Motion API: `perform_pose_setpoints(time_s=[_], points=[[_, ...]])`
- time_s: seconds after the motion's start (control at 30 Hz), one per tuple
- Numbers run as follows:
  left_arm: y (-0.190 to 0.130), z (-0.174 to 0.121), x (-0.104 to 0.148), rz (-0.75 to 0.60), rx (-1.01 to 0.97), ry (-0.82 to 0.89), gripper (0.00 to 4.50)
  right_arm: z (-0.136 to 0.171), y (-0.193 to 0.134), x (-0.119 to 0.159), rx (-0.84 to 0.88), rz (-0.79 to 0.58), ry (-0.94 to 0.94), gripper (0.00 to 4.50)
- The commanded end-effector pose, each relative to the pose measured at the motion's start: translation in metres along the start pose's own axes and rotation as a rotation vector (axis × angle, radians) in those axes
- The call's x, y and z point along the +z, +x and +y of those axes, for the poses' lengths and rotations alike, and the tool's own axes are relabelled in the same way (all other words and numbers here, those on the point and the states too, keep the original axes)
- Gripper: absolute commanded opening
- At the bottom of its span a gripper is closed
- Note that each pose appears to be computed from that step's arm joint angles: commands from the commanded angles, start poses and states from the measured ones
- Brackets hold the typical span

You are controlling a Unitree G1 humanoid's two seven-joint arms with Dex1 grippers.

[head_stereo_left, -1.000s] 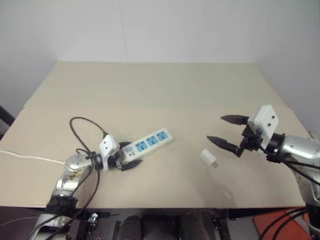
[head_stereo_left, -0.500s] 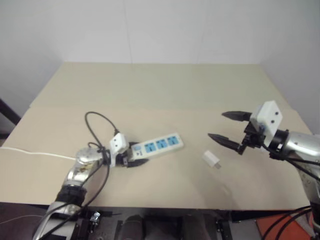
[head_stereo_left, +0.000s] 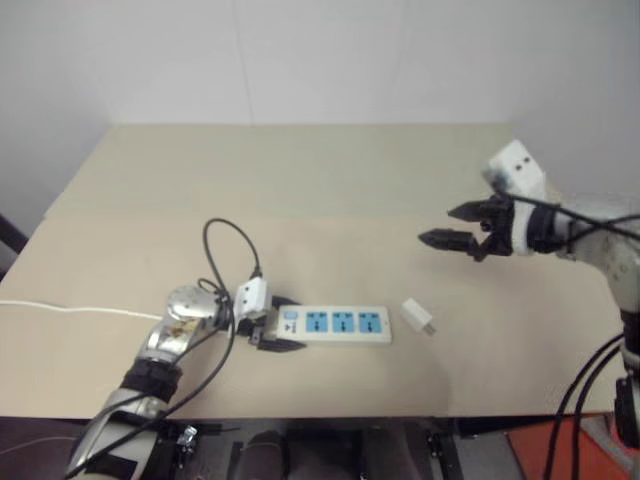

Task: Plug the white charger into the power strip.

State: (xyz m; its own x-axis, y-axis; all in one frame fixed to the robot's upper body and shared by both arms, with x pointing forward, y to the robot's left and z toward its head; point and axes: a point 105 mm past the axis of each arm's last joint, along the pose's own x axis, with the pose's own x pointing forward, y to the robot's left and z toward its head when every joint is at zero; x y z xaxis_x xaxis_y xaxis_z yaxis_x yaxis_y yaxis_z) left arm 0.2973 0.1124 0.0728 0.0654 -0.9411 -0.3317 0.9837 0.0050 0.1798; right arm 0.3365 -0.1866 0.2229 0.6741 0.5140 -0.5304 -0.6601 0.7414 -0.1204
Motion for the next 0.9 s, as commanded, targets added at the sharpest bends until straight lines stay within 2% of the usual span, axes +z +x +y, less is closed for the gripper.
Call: perform_pose_setpoints(time_s=[0.03, 0.17, 0.27, 0.47, 0.63, 0.9], points=[[-0.002, -0.001, 0.001, -0.008, 0.012, 0.014, 3.32, 0.001, -0.002, -0.006, -0.024, 0.174, 0.060, 4.50], [-0.002, -0.004, 0.002, -0.024, 0.026, 0.002, 3.32, 0.015, 0.000, -0.010, 0.031, 0.363, 0.081, 4.50], [-0.002, -0.006, 0.003, -0.024, 0.032, -0.001, 3.32, 0.020, 0.003, -0.010, 0.059, 0.445, 0.069, 4.50], [-0.004, -0.008, 0.005, -0.026, 0.037, -0.007, 3.32, 0.032, 0.011, -0.014, 0.121, 0.532, 0.042, 4.50], [-0.007, -0.012, 0.003, -0.016, 0.022, -0.015, 3.32, 0.042, 0.024, -0.031, 0.146, 0.608, 0.010, 4.50], [-0.009, -0.011, 0.003, -0.007, 0.024, -0.019, 3.32, 0.040, 0.039, -0.044, 0.105, 0.643, 0.011, 4.50]])
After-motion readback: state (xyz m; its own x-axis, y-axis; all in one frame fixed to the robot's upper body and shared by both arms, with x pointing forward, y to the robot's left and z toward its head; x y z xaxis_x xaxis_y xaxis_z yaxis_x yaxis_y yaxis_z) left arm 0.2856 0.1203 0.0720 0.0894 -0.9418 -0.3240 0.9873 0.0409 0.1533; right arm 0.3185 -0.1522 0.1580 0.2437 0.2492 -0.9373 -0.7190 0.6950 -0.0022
